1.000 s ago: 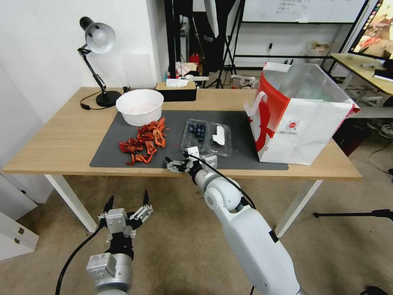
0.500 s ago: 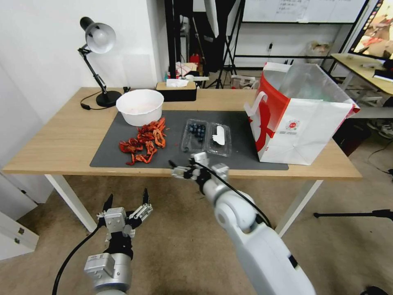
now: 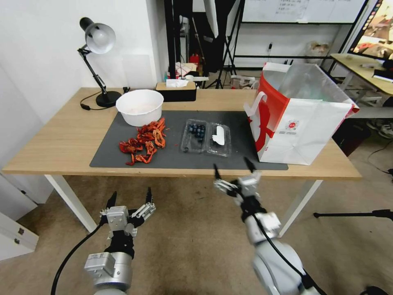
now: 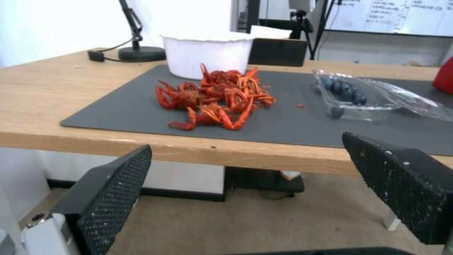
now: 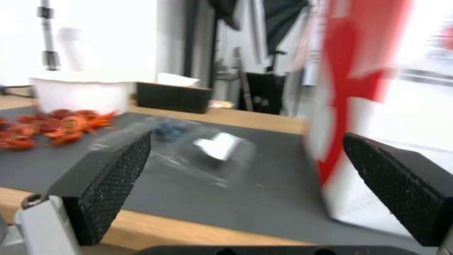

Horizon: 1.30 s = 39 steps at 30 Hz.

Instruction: Close the takeout container lid, then place the container into the takeout bag.

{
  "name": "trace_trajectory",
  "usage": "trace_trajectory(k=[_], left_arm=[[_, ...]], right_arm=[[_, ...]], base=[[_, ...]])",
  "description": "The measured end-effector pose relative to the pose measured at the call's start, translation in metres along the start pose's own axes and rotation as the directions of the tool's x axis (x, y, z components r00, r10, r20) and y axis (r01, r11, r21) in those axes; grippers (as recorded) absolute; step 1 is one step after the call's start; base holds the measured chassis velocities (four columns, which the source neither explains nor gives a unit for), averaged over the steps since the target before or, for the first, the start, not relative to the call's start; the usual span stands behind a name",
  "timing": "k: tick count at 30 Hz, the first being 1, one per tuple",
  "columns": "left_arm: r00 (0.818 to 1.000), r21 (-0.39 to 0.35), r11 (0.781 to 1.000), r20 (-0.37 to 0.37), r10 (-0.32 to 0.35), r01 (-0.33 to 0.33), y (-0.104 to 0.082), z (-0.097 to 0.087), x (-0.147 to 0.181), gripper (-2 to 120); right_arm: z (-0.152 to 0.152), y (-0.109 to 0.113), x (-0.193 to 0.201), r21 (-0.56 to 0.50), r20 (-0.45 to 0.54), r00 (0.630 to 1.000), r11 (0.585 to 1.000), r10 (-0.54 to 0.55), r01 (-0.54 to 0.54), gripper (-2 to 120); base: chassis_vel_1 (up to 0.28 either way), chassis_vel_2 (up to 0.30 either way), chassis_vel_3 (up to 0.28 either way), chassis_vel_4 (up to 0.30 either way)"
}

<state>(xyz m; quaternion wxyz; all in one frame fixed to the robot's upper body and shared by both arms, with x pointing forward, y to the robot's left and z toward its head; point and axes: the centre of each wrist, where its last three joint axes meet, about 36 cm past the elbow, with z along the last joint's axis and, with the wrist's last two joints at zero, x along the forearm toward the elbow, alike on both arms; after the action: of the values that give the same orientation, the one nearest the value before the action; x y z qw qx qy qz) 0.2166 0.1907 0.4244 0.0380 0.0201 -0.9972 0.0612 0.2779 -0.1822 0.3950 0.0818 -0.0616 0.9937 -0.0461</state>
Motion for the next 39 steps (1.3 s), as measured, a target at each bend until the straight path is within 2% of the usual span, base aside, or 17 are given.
trace_trajectory(k=[3, 11, 25, 39], left_arm=[[1.0, -0.002, 1.0, -0.001, 0.024, -0.024, 0.002, 0.002, -0.003, 100], [0.998, 0.04, 0.997, -0.001, 0.068, -0.068, 0.004, 0.008, -0.006, 100], [0.997, 0.048, 0.996, -0.006, 0.079, -0.079, 0.002, 0.012, -0.008, 100], [0.997, 0.031, 0.997, 0.009, 0.073, -0.073, 0.003, 0.016, -0.008, 100]], right_arm=[[0.013, -0.009, 0.028, -0.002, 0.0, 0.997, 0.997, 0.074, -0.074, 100], [0.022, -0.015, 0.061, -0.092, -0.053, 0.994, 0.991, 0.096, -0.101, 100], [0.021, -0.014, 0.061, -0.088, -0.057, 0.996, 0.993, 0.073, -0.078, 100], [0.023, 0.002, 0.057, -0.089, -0.066, 0.997, 0.995, 0.031, -0.036, 100]], base=[[0.0, 0.0, 0.0, 0.0], [0.0, 0.0, 0.0, 0.0], [0.0, 0.0, 0.0, 0.0], [0.0, 0.0, 0.0, 0.0]])
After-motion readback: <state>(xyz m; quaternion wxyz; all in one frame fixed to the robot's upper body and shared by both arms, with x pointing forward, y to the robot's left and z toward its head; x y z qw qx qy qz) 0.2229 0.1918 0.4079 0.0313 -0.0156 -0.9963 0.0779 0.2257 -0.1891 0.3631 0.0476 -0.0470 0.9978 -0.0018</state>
